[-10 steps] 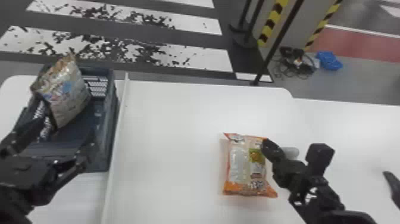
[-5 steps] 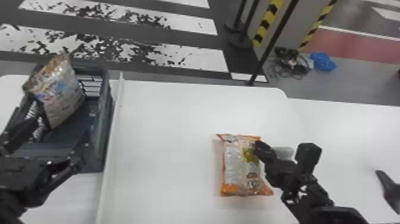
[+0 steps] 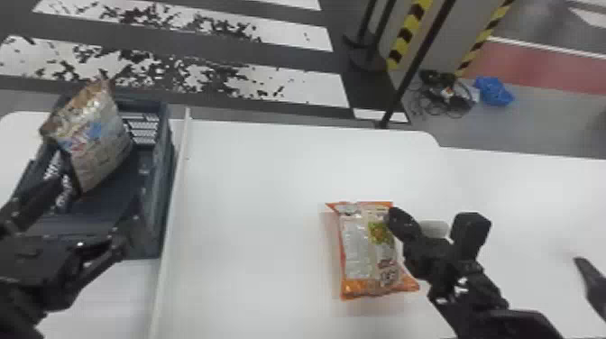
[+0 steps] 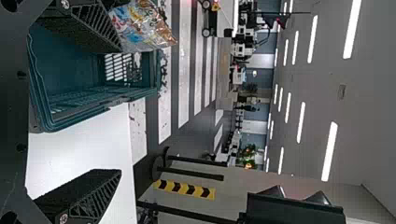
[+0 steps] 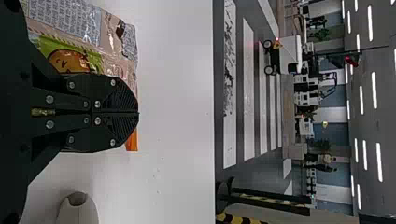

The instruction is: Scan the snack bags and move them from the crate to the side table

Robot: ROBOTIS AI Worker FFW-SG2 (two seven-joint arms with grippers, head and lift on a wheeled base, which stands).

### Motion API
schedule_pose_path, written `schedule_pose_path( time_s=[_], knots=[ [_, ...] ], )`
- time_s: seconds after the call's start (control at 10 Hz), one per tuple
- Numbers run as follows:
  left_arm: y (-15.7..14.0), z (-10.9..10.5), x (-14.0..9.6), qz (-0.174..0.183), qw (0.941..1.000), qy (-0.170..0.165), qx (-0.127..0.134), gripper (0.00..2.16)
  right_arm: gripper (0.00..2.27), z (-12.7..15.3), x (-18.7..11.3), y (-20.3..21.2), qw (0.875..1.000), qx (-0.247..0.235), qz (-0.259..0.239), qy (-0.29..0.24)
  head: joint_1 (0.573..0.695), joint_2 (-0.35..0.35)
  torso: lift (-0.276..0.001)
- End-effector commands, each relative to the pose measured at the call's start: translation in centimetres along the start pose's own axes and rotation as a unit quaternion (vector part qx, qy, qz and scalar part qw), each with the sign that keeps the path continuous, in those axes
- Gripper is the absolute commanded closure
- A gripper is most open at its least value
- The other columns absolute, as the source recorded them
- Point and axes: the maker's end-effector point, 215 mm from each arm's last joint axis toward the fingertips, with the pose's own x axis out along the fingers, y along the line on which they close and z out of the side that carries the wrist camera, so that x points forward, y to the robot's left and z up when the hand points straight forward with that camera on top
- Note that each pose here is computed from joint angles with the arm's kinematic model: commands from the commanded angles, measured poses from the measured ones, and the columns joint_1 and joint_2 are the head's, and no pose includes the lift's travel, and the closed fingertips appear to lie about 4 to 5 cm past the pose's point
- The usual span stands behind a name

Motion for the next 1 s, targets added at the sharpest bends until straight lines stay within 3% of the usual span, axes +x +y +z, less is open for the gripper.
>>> schedule_pose_path(
  time_s=[0.0,0.1,0.3,0.5,0.9],
  knots=[
    [0.0,0.1,0.0,0.001,1.0000,-0.001,0.000,0.07,2.24,2.6,-1.6,-0.2,0.999,0.002,-0.004,-0.037,0.695,-0.238,-0.087],
    [0.1,0.2,0.2,0.001,1.0000,-0.002,0.000,0.07,2.24,4.3,-3.0,1.0,0.999,-0.002,0.005,-0.054,0.695,-0.241,-0.087],
    [-0.6,0.2,0.5,-0.004,1.0000,-0.004,-0.004,0.07,2.24,4.6,-3.9,3.6,0.998,0.007,0.026,-0.059,0.695,-0.228,-0.087],
    [-0.7,0.1,0.5,-0.005,1.0000,-0.003,-0.004,0.07,2.24,1.8,-3.0,5.6,0.998,0.016,0.038,-0.036,0.695,-0.209,-0.087],
    [-0.6,0.7,0.1,-0.005,0.9999,-0.012,-0.003,0.07,2.24,-1.2,-2.2,4.4,0.999,0.022,0.027,-0.023,0.695,-0.185,-0.087]
  ],
)
